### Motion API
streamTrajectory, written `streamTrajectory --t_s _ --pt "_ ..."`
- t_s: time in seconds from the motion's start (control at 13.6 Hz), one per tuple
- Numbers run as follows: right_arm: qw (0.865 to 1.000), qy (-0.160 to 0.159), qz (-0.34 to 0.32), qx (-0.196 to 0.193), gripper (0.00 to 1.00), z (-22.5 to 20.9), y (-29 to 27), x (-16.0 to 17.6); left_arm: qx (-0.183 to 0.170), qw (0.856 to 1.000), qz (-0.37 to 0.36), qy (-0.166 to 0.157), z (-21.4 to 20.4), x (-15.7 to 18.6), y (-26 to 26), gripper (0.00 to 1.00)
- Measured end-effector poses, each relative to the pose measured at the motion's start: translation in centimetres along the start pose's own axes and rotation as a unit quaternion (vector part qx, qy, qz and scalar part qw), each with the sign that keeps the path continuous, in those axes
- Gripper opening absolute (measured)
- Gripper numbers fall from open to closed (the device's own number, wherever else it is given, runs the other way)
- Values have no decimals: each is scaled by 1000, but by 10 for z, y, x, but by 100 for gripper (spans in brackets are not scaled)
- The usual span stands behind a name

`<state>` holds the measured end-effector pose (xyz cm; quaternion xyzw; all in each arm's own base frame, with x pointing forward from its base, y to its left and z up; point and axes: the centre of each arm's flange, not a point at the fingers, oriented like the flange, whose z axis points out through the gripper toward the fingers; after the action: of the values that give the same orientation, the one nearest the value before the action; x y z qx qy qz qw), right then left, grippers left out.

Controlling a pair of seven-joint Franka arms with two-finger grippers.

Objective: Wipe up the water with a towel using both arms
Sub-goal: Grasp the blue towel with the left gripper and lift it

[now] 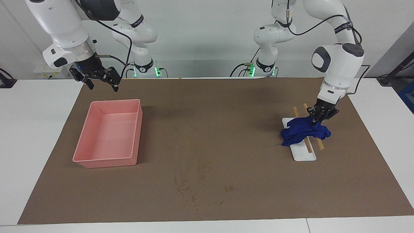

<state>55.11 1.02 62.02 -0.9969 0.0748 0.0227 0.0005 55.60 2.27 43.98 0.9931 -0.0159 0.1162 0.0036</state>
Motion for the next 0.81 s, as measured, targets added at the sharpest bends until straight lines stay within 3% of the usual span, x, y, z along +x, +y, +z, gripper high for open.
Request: streamTrajectory --t_s 0.22,0.37,0.44,0.59,0.81 --pt "1000 0 0 0 100 0 0 0 -4 999 -41 -28 -28 15 1 16" --pt "1000 0 0 0 100 0 0 0 -18 991 -126 -45 -61 27 12 16" --pt "1000 0 0 0 100 0 0 0 -44 980 -186 -54 -75 32 22 16" --pt "1000 0 0 0 100 0 0 0 -99 945 -302 -77 -95 37 40 16" --pt "1000 0 0 0 100 0 0 0 -143 872 -453 -118 -107 38 68 16"
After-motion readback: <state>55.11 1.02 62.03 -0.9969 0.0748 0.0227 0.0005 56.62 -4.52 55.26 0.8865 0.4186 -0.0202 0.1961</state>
